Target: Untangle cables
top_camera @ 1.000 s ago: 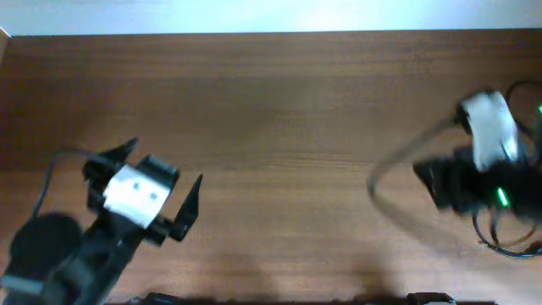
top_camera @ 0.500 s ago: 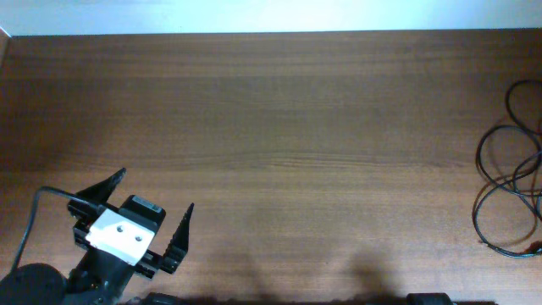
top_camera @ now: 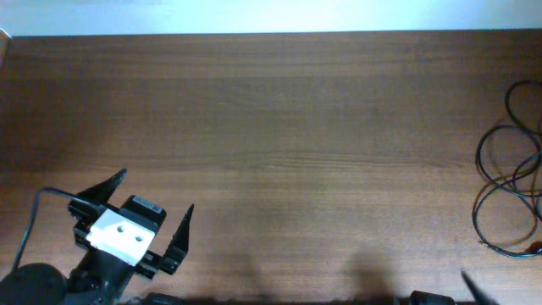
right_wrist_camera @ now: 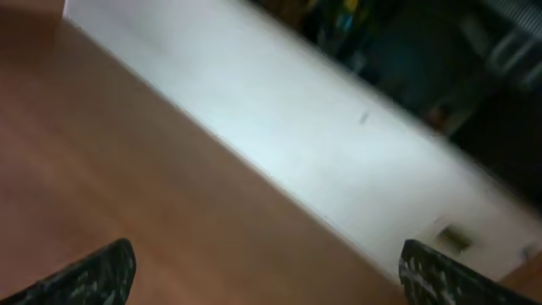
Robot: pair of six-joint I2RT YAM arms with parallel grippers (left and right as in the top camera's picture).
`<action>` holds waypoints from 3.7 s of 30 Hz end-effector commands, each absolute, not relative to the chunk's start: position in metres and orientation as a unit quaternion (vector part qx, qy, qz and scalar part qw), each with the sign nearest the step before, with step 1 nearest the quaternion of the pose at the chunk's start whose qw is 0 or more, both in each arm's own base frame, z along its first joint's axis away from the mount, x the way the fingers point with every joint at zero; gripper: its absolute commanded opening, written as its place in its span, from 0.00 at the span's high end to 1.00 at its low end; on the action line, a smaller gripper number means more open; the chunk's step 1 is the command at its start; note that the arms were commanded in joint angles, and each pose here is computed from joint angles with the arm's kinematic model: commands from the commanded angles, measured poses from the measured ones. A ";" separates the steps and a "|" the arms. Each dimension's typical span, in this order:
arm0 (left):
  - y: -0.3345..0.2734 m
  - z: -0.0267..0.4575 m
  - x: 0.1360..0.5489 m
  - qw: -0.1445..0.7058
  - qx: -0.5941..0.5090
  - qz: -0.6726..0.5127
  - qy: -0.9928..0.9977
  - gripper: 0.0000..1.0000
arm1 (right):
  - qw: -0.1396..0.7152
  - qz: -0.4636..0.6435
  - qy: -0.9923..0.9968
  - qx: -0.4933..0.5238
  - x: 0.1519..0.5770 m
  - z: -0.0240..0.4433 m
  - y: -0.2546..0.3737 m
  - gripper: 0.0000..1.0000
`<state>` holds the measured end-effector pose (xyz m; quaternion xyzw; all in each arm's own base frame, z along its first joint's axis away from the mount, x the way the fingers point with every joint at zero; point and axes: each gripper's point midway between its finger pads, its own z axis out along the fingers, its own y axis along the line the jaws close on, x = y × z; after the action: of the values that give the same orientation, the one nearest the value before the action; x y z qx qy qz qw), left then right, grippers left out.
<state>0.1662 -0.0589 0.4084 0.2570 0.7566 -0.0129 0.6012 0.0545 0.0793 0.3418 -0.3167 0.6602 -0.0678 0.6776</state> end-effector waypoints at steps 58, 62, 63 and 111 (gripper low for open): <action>-0.125 0.254 0.266 0.634 0.188 -0.226 0.716 0.01 | 0.662 0.092 0.744 -0.023 0.241 0.157 0.032 0.01; -0.109 0.282 0.250 0.752 0.177 -0.199 0.603 0.01 | 0.662 0.092 0.744 -0.023 0.241 0.157 0.032 0.01; -0.098 0.285 0.245 0.769 0.162 -0.183 0.590 0.01 | 0.662 0.092 0.744 -0.023 0.241 0.157 0.032 0.01; -0.006 0.156 0.246 0.678 0.022 0.007 0.734 0.01 | 0.662 0.092 0.744 -0.023 0.241 0.157 0.032 0.01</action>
<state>0.2461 -0.0065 0.1578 0.0154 0.7329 0.0027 0.6801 0.2410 0.0305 0.1588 -0.0246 0.7439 0.0865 0.6623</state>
